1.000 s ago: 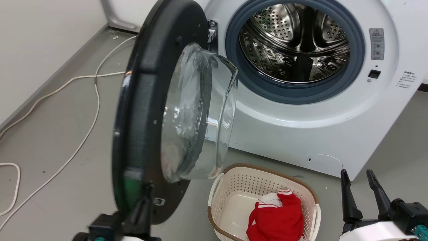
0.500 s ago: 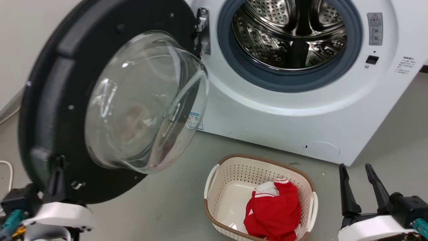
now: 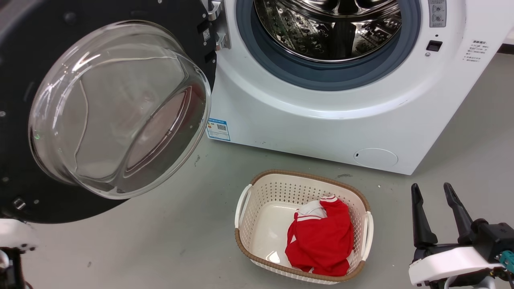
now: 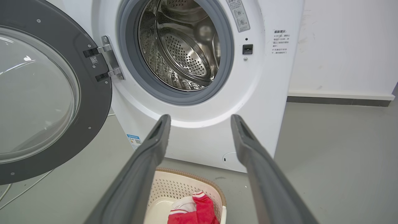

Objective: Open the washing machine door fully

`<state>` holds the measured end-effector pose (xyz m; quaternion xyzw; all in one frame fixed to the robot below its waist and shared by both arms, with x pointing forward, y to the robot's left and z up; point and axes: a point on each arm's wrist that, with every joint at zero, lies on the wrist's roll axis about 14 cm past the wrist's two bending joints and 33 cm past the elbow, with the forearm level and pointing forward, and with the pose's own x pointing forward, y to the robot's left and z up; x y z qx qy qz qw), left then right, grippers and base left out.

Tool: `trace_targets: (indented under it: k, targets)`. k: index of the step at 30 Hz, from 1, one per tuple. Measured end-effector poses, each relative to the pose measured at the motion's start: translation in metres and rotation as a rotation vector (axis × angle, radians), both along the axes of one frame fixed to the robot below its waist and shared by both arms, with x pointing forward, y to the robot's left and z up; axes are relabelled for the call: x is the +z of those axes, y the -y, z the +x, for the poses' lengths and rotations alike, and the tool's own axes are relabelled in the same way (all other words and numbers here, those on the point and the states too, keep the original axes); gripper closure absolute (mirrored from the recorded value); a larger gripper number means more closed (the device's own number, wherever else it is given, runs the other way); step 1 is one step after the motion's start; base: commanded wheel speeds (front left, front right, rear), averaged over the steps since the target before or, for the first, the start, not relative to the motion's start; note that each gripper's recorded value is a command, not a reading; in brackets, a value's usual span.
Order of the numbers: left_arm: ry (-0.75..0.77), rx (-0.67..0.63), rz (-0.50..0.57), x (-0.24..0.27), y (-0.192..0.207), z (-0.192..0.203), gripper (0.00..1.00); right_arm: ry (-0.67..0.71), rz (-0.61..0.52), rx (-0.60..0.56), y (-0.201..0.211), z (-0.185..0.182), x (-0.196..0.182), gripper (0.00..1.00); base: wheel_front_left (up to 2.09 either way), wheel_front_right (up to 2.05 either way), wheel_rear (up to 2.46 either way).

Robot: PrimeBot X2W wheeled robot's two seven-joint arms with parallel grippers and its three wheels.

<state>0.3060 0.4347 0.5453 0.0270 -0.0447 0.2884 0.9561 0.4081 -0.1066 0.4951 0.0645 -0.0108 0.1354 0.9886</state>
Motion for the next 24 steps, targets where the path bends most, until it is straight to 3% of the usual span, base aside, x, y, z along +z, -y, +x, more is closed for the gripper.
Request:
trace_targets:
  k: [12, 24]
  targets:
    - [0.017, 0.046, 0.014, 0.010, -0.022, -0.001, 1.00, 0.021, 0.003, -0.004, 0.001, 0.001, 0.008, 0.00, 0.00, 0.00, 0.00]
    - [0.064, -0.059, 0.040, 0.010, 0.032, -0.021, 1.00, 0.053, 0.003, -0.004, 0.002, -0.020, 0.021, 0.00, 0.00, 0.00, 0.00]
